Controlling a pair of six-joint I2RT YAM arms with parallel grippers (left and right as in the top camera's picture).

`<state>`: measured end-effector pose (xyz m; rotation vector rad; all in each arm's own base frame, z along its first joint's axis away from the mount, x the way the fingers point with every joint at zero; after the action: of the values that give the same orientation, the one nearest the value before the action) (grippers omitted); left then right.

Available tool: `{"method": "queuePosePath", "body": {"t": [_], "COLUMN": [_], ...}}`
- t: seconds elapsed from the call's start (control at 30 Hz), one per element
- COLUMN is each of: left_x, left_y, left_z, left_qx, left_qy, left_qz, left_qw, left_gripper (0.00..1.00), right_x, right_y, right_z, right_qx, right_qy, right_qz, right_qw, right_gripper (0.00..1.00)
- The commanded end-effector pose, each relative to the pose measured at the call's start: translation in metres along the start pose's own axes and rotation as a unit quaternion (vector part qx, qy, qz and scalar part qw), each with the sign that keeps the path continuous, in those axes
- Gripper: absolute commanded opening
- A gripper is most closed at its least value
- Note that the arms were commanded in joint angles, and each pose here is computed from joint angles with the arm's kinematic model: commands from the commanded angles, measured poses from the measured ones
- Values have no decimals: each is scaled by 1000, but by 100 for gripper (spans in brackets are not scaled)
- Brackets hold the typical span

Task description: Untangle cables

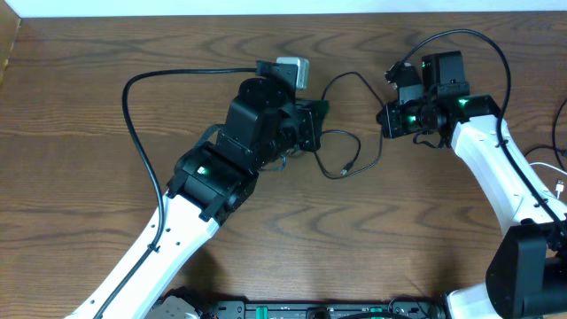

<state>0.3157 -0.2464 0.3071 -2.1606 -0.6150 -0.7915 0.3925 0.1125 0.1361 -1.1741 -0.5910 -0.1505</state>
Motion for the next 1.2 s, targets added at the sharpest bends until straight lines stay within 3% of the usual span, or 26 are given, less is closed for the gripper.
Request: {"method": "queuePosePath", "body": {"t": [0.0, 0.13, 0.33, 0.43, 0.5, 0.63, 0.73, 0.97, 1.17], "left_x": [-5, -19, -33, -44, -49, -60, -66, -67, -67], "left_y": [-7, -13, -19, -20, -19, -13, -8, -8, -8], "left_z": [19, 52, 67, 89, 98, 115, 126, 131, 131], "left_qx": [52, 138, 176, 232, 255, 294, 311, 318, 317], "left_qy": [18, 17, 18, 23, 27, 33, 31, 28, 28], "left_qz": [6, 28, 55, 78, 87, 112, 128, 134, 134], "left_qw": [998, 990, 983, 969, 963, 949, 941, 938, 938], "left_gripper": [41, 45, 46, 51, 51, 51, 51, 51, 51], "right_x": [8, 39, 96, 120, 117, 93, 53, -40, -75], "right_y": [-13, -56, -150, -251, -273, -300, -312, -303, -285], "right_z": [-32, -56, -90, -136, -150, -181, -209, -259, -281], "right_qx": [-101, -154, -232, -345, -378, -448, -498, -510, -490], "right_qy": [-1, 14, 42, 95, 109, 159, 240, 416, 456], "right_qz": [-11, -50, -133, -214, -222, -206, -175, -125, -108], "right_qw": [995, 987, 963, 909, 892, 855, 815, 743, 735], "right_gripper": [1, 1, 1, 1, 1, 1, 1, 1, 1]}}
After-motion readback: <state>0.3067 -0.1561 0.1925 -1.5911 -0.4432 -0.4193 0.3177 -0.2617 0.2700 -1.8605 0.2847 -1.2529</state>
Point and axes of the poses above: each gripper's point midway between its finger pads, its own y axis out along the fingers, its own z axis along the line the jaws close on, x = y × z, the point moved 1 cm from there along -y, back along the fingers, and after that the axes turned 3 degrees about -y, right-handed, at the moved point
